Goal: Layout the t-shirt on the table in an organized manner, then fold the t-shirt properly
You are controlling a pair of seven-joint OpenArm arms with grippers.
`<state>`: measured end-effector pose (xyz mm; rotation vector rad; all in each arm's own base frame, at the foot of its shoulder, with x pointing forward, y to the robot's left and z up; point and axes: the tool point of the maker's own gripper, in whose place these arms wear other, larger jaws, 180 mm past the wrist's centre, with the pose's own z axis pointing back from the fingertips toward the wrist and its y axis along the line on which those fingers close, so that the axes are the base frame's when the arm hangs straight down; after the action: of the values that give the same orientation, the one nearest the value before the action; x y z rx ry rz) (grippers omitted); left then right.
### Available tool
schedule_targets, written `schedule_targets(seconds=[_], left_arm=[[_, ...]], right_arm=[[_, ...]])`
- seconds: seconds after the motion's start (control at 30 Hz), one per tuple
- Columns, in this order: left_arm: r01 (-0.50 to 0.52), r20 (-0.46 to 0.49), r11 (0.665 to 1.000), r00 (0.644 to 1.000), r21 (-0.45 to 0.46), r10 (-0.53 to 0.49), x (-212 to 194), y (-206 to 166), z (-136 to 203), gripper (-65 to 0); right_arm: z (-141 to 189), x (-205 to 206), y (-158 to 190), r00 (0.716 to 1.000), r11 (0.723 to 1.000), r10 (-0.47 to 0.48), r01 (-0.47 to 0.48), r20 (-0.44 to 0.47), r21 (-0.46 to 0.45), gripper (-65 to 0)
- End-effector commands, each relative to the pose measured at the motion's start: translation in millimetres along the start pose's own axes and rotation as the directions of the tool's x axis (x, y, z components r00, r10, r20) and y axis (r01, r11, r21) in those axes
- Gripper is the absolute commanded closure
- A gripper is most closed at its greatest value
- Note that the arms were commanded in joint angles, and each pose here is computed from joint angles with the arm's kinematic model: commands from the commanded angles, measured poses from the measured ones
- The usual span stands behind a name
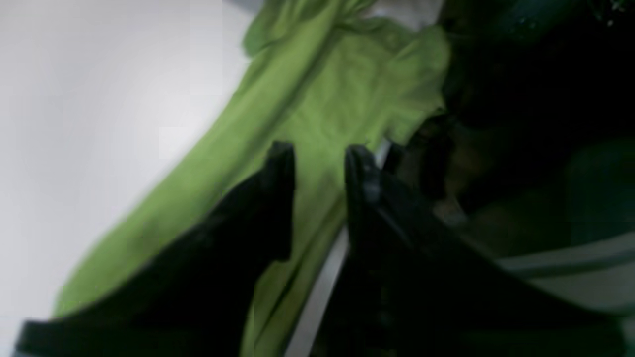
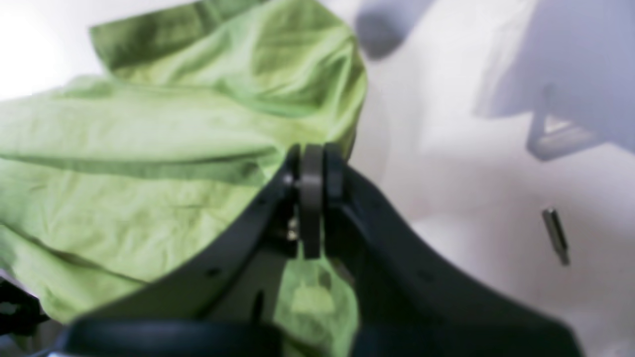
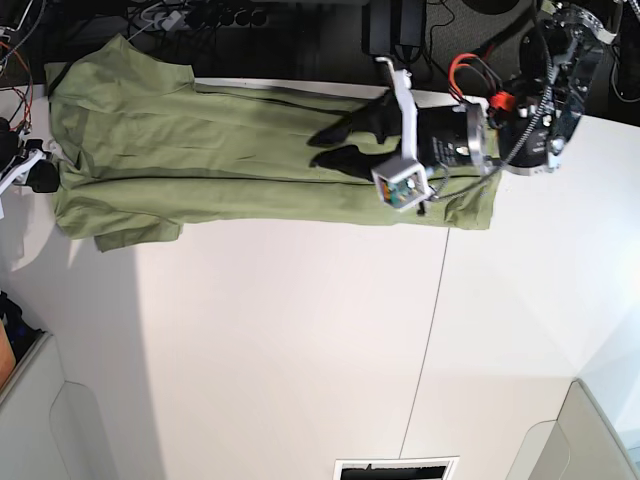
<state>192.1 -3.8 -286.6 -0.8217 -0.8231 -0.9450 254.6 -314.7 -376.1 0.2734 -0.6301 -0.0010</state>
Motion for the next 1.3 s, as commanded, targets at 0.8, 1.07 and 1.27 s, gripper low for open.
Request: schedule_targets(seconds=[0.8, 1.07, 1.27], left_arm=[[-0.160, -0.118, 0.985, 0.981, -0.063, 0.152, -73, -3, -162, -0.9], [-0.141, -0.197, 0.990, 0.971, -0.003, 0.138, -84, 43, -174, -0.9], [-0.132, -0.253, 0.990, 0.957, 0.058, 0.143, -96, 71, -172, -0.9]], right_arm=[[6, 21, 6, 0.997, 0.999, -0.006, 0.003, 0.078, 0.040, 0.0], [7, 19, 12, 0.998, 0.997, -0.019, 0.014, 0.065, 0.069, 0.0], [9, 13, 11, 1.000, 0.997, -0.014, 0.012, 0.020, 0.076, 0.0]])
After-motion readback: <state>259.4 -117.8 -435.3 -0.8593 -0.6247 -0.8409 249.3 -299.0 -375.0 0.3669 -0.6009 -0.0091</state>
